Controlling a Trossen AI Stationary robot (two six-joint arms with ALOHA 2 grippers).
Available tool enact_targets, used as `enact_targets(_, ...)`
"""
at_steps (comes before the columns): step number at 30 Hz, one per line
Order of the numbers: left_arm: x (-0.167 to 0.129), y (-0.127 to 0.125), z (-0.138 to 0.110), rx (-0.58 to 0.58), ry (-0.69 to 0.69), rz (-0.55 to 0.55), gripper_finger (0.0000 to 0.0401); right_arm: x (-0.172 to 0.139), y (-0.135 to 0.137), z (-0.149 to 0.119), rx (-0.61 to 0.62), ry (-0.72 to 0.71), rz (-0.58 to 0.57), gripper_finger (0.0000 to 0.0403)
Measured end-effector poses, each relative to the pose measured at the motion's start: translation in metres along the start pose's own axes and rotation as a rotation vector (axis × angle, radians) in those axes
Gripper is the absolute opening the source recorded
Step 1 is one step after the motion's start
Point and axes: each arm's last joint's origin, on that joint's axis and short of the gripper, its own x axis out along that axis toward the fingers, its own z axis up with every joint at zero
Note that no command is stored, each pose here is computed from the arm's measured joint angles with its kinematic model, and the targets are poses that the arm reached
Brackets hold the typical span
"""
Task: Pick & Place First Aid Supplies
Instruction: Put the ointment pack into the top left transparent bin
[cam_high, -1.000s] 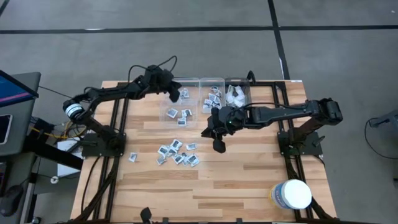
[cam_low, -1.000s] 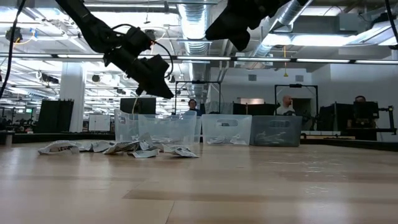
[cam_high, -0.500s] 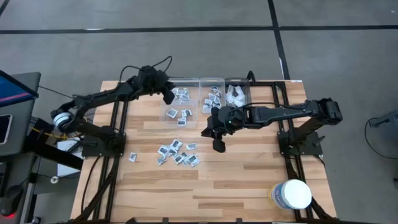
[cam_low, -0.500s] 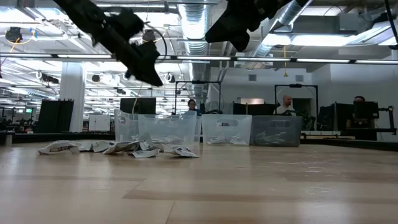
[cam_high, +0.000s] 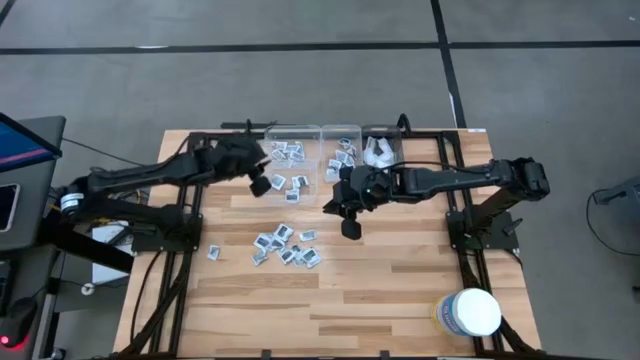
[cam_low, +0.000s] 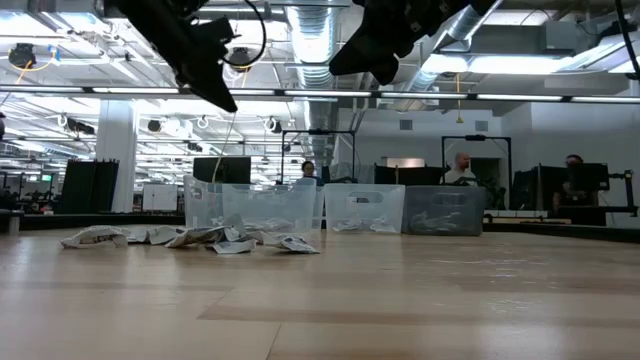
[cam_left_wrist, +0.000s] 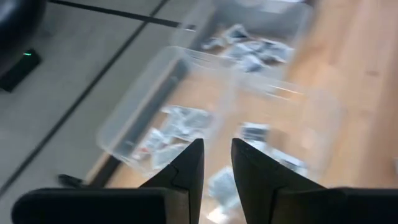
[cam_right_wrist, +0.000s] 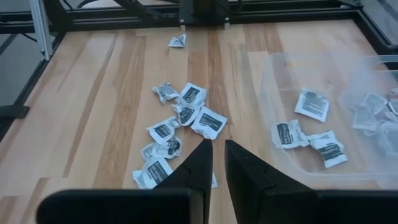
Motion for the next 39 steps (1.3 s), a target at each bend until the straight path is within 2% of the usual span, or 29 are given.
enact_targets(11, -0.031, -0.046, -0.011, -0.022, 0.068, -0.249, 0.0083, 0.000, 0.006, 0.000, -0.013, 0.001, 0.016, 0.0037)
enact_targets(14, -0.038, -0.056, -0.019, 0.007, 0.128, -0.313, 0.0083, 0.000, 0.010, 0.000, -0.029, 0.001, 0.025, 0.0037)
enact_targets(17, -0.045, -0.066, -0.026, 0.033, 0.192, -0.428, 0.0083, 0.000, 0.015, 0.000, -0.066, 0.001, 0.036, 0.0037)
enact_targets(22, -0.058, -0.078, -0.036, -0.010, 0.325, -0.587, 0.0083, 0.000, 0.020, -0.001, -0.081, 0.001, 0.049, 0.0037)
enact_targets(25, -0.064, -0.081, -0.045, -0.059, 0.429, -0.588, 0.0083, 0.000, 0.024, -0.001, -0.088, 0.002, 0.059, 0.0037)
enact_targets(33, -0.075, -0.079, -0.065, -0.175, 0.667, -0.482, 0.0083, 0.000, 0.037, -0.002, -0.109, 0.003, 0.092, 0.0037)
enact_targets(39, -0.071, -0.093, -0.087, -0.152, 0.867, -0.546, 0.0083, 0.000, 0.043, -0.003, -0.117, 0.006, 0.107, 0.0037)
